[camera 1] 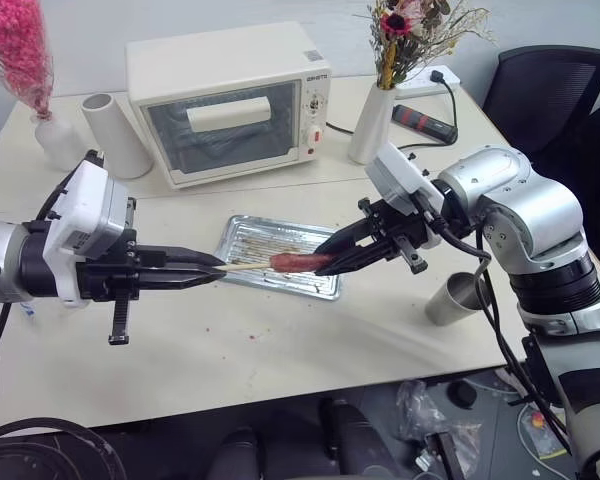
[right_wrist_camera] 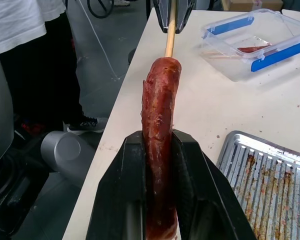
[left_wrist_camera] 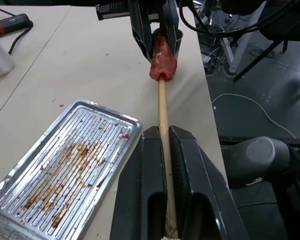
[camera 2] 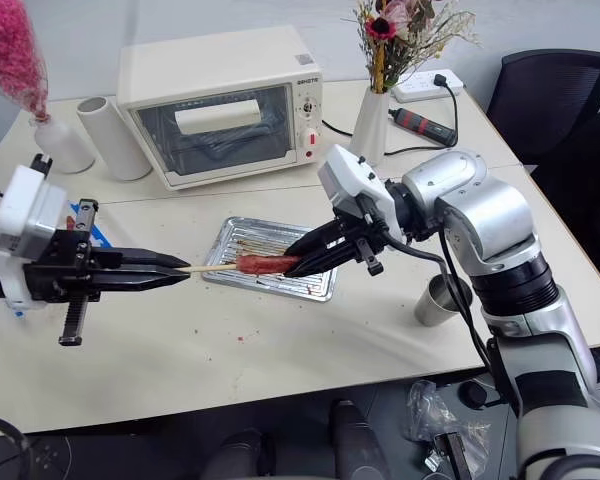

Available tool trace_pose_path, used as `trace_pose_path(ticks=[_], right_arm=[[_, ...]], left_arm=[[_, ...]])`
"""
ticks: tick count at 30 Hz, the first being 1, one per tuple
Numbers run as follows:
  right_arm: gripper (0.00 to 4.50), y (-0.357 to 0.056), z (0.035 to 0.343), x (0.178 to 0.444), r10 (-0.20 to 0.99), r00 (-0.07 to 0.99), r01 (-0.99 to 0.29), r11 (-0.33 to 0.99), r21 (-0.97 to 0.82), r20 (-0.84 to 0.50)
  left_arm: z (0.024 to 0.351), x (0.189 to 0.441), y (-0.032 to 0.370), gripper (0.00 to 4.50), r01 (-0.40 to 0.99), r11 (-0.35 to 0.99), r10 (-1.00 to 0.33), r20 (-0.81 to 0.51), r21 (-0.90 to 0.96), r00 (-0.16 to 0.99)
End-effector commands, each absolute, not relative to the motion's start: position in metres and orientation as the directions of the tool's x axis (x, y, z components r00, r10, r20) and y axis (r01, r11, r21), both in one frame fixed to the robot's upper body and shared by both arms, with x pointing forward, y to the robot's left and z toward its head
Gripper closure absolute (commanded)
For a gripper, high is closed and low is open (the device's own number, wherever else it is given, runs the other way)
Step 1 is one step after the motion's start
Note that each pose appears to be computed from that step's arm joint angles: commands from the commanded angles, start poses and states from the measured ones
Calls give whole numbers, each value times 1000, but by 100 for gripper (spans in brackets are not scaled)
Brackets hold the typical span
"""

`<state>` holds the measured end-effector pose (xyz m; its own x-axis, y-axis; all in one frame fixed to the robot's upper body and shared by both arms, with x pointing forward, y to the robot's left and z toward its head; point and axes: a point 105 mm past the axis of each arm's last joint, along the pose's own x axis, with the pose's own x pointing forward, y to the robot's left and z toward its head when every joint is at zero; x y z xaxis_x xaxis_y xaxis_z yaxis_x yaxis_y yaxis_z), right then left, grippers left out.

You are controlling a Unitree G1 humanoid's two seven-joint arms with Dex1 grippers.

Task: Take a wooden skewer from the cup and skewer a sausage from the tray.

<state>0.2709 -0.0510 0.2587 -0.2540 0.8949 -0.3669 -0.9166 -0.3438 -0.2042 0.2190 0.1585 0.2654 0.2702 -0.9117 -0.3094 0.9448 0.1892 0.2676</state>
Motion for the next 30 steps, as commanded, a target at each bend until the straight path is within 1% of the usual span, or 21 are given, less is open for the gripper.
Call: trace_pose_path(ticks=[1,6,9,13,18,24,30], right_arm=[[383,-42,275,253,876,-319,-862,-427,-273,-362],[383,-43,274,253,875,-318,-863,-426,-271,-365],[323,-43,274,254,878,-310,-867,-419,-269,-366],[197,-44,274,258,887,-280,-869,-396,-296,-366],[197,-48,278,265,898,-243,-874,-367,-319,-368],[197,-57,294,282,931,-143,-886,-272,-376,-336],[197,-65,308,295,955,-67,-888,-190,-419,-290]], left_arm=[[268,222,158,450,936,192,-909,-306,297,283],[268,223,157,450,934,192,-910,-302,301,285],[268,224,158,450,931,204,-907,-299,304,296],[267,224,160,450,925,228,-903,-289,304,318],[264,223,167,450,905,299,-887,-261,303,381],[261,226,189,450,778,547,-787,-128,309,604],[256,219,204,450,629,722,-652,-21,289,758]])
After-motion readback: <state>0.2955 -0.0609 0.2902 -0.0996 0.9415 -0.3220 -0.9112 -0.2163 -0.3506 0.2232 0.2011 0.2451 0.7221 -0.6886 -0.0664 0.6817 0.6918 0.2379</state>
